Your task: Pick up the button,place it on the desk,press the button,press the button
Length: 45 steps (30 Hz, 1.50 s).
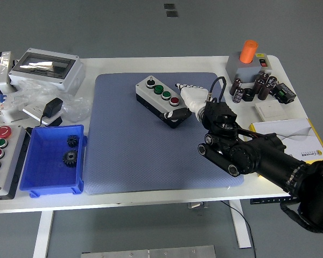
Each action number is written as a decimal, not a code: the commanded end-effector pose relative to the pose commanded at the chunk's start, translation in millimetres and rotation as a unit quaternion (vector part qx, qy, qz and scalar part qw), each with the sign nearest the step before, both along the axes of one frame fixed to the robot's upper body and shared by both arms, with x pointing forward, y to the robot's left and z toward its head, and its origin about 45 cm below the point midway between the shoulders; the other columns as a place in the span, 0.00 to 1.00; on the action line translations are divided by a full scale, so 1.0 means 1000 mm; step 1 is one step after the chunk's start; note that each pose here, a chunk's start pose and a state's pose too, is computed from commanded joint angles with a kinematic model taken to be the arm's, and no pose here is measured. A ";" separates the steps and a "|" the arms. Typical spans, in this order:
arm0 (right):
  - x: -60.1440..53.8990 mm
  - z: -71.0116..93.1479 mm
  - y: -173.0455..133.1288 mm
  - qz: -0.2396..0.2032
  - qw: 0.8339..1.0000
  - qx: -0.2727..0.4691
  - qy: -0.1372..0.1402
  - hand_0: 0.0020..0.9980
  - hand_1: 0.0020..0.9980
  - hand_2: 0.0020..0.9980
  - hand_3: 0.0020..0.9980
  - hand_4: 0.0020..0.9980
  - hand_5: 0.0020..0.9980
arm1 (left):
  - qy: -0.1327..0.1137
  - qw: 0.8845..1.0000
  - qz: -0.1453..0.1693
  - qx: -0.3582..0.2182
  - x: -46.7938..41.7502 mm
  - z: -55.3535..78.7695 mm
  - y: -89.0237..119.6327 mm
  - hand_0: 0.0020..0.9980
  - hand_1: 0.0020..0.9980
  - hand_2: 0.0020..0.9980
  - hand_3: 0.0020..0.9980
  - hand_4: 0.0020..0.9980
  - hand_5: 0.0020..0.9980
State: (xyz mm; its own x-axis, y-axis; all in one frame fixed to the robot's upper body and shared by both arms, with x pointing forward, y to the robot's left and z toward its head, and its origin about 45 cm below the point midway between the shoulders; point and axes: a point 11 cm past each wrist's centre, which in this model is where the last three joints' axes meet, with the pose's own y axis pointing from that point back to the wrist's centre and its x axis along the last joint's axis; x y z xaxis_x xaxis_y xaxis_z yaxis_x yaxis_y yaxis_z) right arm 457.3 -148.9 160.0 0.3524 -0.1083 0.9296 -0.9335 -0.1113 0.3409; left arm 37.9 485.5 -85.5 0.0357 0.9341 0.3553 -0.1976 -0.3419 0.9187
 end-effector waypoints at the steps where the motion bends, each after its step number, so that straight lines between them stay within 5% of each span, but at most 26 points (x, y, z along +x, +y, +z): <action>1: 0.000 0.000 0.000 0.000 1.000 -0.001 -0.001 0.73 0.85 0.90 1.00 1.00 0.67 | 0.000 1.000 0.000 0.000 0.0001 0.000 0.000 0.74 0.76 0.57 0.55 0.39 0.00; 4: -0.001 -0.001 -0.001 0.000 1.000 -0.004 -0.003 0.73 0.85 0.90 1.00 1.00 0.67 | -0.001 1.000 -0.001 0.000 0.0008 0.000 0.000 0.74 0.76 0.57 0.55 0.39 0.00; 5: -0.001 -0.002 -0.001 0.000 1.000 -0.006 -0.004 0.31 0.65 0.76 0.99 1.00 0.55 | -0.001 1.000 -0.001 0.000 0.0012 0.000 0.000 0.74 0.76 0.57 0.55 0.39 0.00; 10: -0.003 -0.005 -0.002 0.002 1.000 -0.009 -0.008 0.31 0.65 0.76 0.99 1.00 0.55 | -0.002 1.000 -0.002 -0.001 0.0027 0.000 -0.001 0.74 0.76 0.57 0.55 0.39 0.00; 11: -0.003 -0.005 -0.002 0.002 1.000 -0.009 -0.010 0.18 0.51 0.67 0.89 0.97 0.43 | -0.002 1.000 -0.003 -0.001 0.0029 0.000 -0.001 0.74 0.76 0.57 0.55 0.39 0.00; 16: -0.004 -0.005 0.000 0.006 1.000 -0.009 -0.019 0.18 0.51 0.67 0.89 0.97 0.43 | -0.002 1.000 -0.003 0.000 0.0032 0.000 0.000 0.74 0.76 0.57 0.55 0.39 0.00; 17: -0.004 -0.005 0.000 0.007 1.000 -0.011 -0.020 0.10 0.42 0.58 0.80 0.94 0.39 | -0.002 1.000 -0.003 0.000 0.0032 0.000 0.000 0.74 0.76 0.57 0.55 0.39 0.00; 22: -0.006 -0.006 0.002 0.013 0.999 -0.022 -0.027 0.10 0.42 0.58 0.80 0.94 0.39 | -0.003 1.000 -0.004 -0.001 0.0038 0.000 0.000 0.74 0.76 0.57 0.55 0.39 0.00; 23: -0.006 -0.006 0.002 0.015 0.999 -0.024 -0.028 0.08 0.40 0.51 0.72 0.94 0.38 | -0.003 1.000 -0.004 -0.001 0.0039 0.000 -0.001 0.74 0.76 0.57 0.55 0.39 0.00; 34: -0.008 -0.008 0.000 0.015 0.999 -0.020 -0.037 0.08 0.39 0.49 0.68 0.93 0.37 | -0.004 1.000 -0.005 -0.001 0.0039 0.000 0.000 0.74 0.76 0.57 0.55 0.39 0.00; 35: -0.008 -0.008 0.001 0.016 0.999 -0.017 -0.038 0.07 0.39 0.47 0.61 0.91 0.36 | -0.004 1.000 -0.005 -0.001 0.0038 0.000 0.000 0.74 0.76 0.57 0.55 0.39 0.00; 40: -0.010 -0.005 0.007 0.028 0.998 0.003 -0.050 0.07 0.39 0.47 0.61 0.91 0.36 | -0.003 1.000 -0.004 0.000 0.0021 0.000 0.000 0.74 0.76 0.57 0.55 0.39 0.00; 41: -0.010 -0.004 0.009 0.032 0.998 0.010 -0.053 0.07 0.38 0.44 0.51 0.90 0.37 | -0.003 1.000 -0.004 0.000 0.0016 0.000 0.000 0.74 0.76 0.57 0.55 0.39 0.00; 45: -0.012 0.002 0.019 0.050 0.996 0.031 -0.067 0.07 0.38 0.44 0.51 0.90 0.37 | -0.003 1.000 -0.003 0.002 0.0001 0.000 0.000 0.74 0.76 0.57 0.55 0.39 0.00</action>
